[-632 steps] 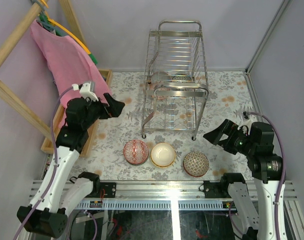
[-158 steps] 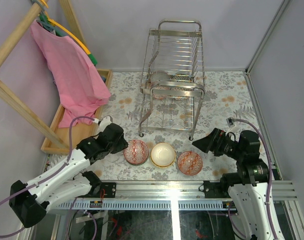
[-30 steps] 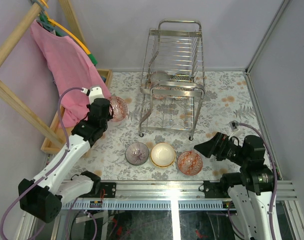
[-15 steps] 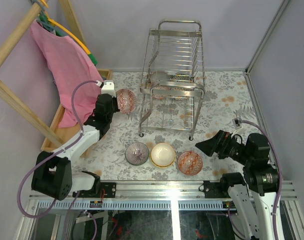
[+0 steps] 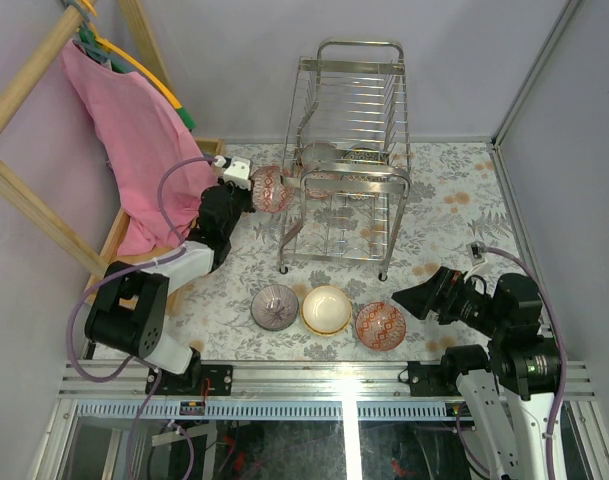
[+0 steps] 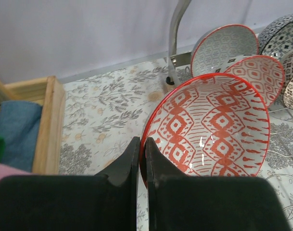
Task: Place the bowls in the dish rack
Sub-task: Place the bowl in the dish rack.
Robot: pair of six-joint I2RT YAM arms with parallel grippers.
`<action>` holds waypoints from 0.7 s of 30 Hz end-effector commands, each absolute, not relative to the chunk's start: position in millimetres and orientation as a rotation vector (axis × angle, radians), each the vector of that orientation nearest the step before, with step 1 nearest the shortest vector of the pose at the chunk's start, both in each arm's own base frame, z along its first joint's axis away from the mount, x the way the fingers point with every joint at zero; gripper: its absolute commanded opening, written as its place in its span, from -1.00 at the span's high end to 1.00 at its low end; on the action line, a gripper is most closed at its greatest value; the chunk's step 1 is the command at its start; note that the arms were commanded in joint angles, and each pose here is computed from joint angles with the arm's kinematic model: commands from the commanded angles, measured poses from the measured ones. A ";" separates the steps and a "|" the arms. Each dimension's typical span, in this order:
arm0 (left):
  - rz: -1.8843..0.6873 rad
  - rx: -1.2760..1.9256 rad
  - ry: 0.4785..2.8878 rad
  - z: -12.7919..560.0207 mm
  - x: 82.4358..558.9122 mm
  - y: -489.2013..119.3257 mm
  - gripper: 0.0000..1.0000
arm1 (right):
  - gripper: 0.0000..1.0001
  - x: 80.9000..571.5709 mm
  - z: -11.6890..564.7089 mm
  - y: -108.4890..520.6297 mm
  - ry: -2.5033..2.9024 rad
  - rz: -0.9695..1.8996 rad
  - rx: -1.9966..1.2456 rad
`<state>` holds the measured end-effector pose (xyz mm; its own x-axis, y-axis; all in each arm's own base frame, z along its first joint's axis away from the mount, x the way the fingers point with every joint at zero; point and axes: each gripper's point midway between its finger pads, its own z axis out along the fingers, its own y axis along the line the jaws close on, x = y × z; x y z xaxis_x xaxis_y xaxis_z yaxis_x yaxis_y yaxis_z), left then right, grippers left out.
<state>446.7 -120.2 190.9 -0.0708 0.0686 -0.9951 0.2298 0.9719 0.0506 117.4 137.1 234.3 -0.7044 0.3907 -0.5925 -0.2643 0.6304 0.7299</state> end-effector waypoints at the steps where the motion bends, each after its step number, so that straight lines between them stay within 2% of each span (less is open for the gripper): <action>1: -0.213 0.262 1.373 251.3 458.1 -136.4 1.00 | -1.00 111.2 230.9 142.1 2.095 1.143 0.093; 12: -0.320 0.400 1.306 246.1 464.1 -169.4 1.00 | -1.00 123.0 218.1 145.2 2.111 1.176 0.142; 21: -0.258 0.519 1.314 224.8 474.2 -196.0 1.00 | -1.00 134.4 210.4 147.9 2.112 1.203 0.177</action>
